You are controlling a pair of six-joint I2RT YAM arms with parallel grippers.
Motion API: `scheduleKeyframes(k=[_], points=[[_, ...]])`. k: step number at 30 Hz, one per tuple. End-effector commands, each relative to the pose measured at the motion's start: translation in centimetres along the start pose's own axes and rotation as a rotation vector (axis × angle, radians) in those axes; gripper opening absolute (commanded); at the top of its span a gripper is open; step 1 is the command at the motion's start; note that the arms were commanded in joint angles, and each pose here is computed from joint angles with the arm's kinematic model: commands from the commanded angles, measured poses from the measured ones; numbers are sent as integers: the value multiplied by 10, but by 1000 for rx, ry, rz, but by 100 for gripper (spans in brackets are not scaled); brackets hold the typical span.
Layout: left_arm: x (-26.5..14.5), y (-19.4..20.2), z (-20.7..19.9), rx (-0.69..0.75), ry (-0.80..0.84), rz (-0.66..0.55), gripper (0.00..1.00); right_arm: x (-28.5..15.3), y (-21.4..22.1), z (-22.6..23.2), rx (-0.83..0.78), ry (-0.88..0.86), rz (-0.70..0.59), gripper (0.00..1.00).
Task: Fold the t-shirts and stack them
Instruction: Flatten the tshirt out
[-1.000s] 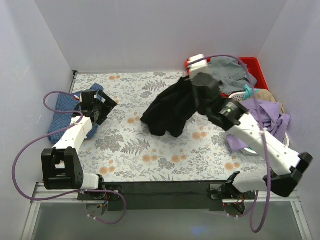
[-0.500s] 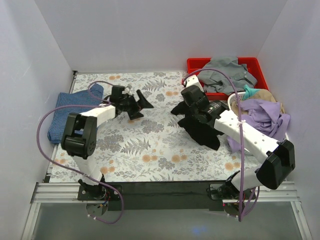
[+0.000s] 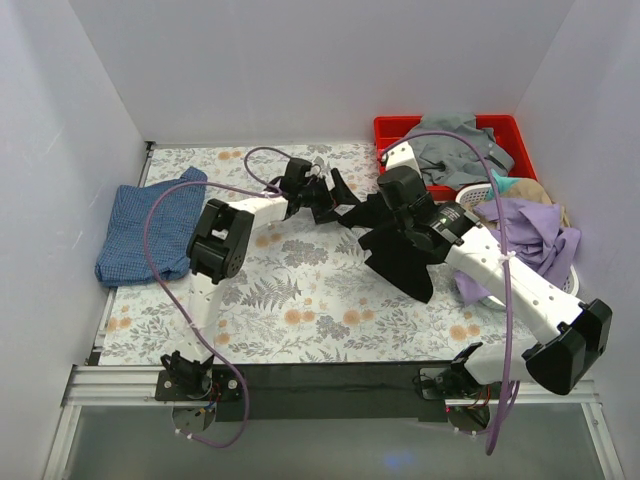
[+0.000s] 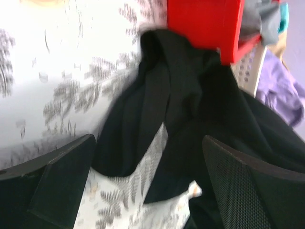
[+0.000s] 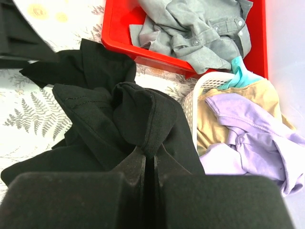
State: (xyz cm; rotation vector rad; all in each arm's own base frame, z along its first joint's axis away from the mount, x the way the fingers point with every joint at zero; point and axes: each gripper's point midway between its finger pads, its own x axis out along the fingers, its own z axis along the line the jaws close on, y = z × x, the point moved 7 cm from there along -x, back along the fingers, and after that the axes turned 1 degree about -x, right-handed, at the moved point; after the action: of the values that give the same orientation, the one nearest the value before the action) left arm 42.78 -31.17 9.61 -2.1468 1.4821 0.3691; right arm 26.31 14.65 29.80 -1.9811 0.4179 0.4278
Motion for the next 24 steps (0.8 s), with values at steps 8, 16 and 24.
scheduleKeyframes(k=[8,16,24], points=[[34,4,2,80,-160,-50,0,-20,-20,-12,121,-24,-88,1],[-23,-11,-52,246,-198,-165,0,-31,-39,-28,130,31,-139,1],[-224,-26,-134,298,-193,-455,0,-63,-42,-49,198,-36,-220,1]])
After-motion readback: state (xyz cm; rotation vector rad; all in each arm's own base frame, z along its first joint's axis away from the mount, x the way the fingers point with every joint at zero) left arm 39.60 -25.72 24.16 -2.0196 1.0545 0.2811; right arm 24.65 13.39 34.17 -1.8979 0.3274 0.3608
